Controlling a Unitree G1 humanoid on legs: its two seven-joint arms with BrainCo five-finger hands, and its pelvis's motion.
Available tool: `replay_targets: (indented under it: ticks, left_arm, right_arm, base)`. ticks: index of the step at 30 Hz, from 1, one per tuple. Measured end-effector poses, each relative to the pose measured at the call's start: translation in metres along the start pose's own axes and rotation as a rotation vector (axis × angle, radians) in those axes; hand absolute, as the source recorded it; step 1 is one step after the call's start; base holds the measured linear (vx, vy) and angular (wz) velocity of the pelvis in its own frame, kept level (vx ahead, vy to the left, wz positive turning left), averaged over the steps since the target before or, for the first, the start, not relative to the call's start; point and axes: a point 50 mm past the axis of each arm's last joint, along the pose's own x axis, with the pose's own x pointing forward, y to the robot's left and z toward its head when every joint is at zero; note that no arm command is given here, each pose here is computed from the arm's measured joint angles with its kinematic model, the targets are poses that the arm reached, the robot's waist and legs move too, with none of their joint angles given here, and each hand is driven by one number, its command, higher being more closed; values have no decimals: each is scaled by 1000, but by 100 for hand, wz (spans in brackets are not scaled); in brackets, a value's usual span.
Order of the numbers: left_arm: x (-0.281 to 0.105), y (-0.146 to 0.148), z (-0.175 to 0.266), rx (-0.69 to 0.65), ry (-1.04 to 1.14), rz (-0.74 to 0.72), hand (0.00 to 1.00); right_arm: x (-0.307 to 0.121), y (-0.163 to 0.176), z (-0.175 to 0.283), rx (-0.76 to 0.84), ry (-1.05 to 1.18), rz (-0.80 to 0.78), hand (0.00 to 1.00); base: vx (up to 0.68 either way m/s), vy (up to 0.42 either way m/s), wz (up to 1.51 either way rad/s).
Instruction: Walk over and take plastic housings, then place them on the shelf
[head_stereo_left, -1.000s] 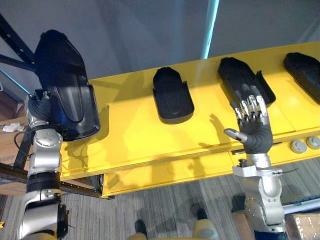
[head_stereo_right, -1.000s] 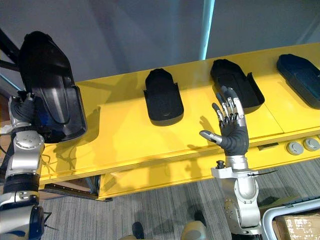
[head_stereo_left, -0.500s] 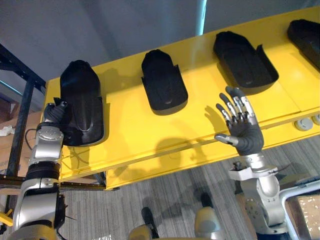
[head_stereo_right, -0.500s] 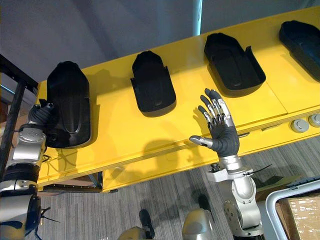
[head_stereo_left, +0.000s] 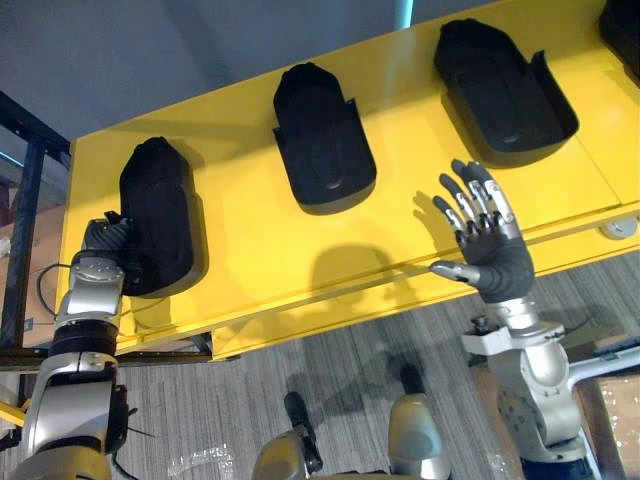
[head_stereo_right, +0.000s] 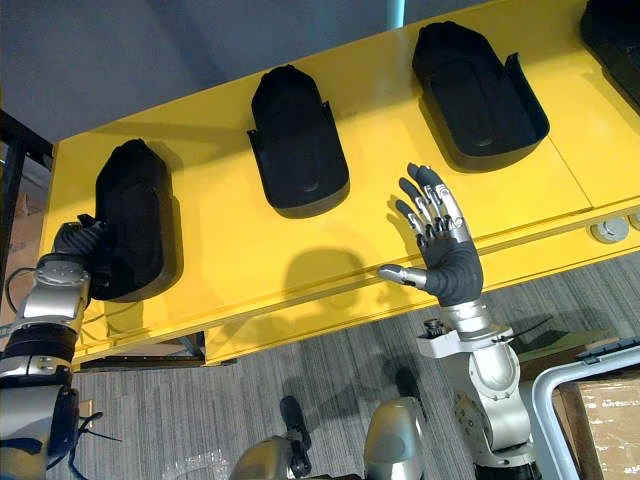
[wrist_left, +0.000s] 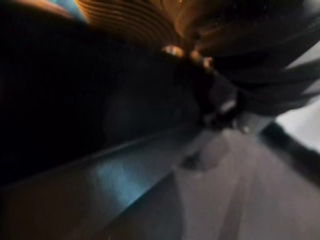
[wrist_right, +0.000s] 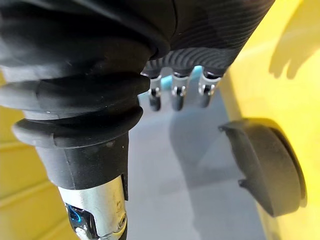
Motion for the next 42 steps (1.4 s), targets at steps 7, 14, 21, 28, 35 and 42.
replay_targets:
  ticks: [7, 14, 21, 28, 35, 42]
  left_arm:
    - [-1, 9, 18, -31, -107, 149, 0]
    - [-27, 30, 100, -247, -562, 305, 0]
    - [-95, 36, 156, -534, -1038, 202, 100]
    - [-174, -8, 73, -714, -1000, -68, 100]
    - [-199, -40, -15, -760, -546, -228, 100]
    - [-210, -67, -39, -743, -368, -333, 100]
  right_arm:
    - [-3, 0, -1, -3, 8, 22, 0]
    - [-10, 17, -9, 60, 17, 82, 0]
    - [-10, 32, -17, 118, 23, 126, 0]
    - [-9, 43, -27, 101, 55, 97, 0]
    - [-16, 48, -36, 129, 97, -4, 0]
    - [-29, 45, -51, 117, 189, -111, 0]
  base:
    - [0, 0, 0]
    - [1, 0, 2]
    - [37, -7, 13]
    - [-7, -20, 39]
    - [-62, -14, 32]
    - [27, -5, 1]
